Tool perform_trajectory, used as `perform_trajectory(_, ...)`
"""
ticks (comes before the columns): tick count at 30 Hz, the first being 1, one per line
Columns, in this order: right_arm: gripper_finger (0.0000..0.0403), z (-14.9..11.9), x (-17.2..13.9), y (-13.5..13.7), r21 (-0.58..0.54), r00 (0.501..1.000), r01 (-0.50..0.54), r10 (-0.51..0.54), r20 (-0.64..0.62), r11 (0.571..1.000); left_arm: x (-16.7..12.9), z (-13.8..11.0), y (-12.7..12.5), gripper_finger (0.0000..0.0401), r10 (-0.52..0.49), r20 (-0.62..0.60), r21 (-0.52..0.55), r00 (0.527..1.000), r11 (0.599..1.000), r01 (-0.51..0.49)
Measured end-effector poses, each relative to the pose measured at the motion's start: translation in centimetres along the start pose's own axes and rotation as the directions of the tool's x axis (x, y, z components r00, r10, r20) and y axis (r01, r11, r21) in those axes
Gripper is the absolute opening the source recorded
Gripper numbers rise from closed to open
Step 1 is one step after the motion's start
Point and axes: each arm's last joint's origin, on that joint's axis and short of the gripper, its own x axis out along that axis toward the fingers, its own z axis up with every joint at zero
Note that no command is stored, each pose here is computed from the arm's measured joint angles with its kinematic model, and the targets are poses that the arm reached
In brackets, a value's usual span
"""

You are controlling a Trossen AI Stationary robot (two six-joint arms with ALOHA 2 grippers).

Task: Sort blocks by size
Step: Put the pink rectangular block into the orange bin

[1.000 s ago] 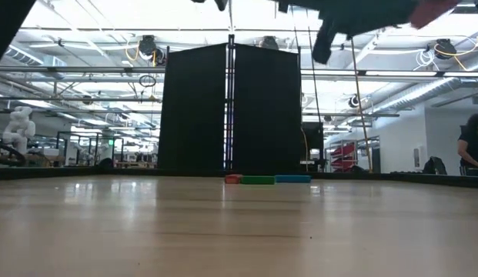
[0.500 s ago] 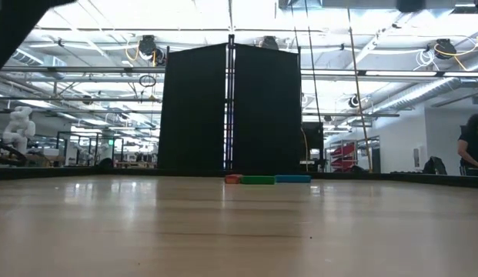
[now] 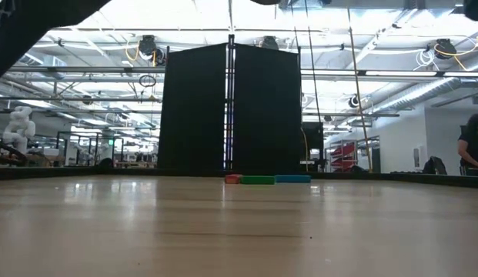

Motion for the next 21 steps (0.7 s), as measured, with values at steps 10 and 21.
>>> perform_trajectory(10,0.0224,0.0,0.0,0.0,-0.008,1.000,0.000,0.000,0.001,1.000,0.5,-2.3,0.0,0.0081,-0.047,0.021,-0.005,0.999,0.999,0.047)
perform_trajectory(21,0.0224,0.0,0.0,0.0,-0.011,1.000,-0.001,0.001,0.002,1.000,0.6,-2.8,-0.4,0.0081,-0.113,0.011,-0.032,0.994,0.993,0.114)
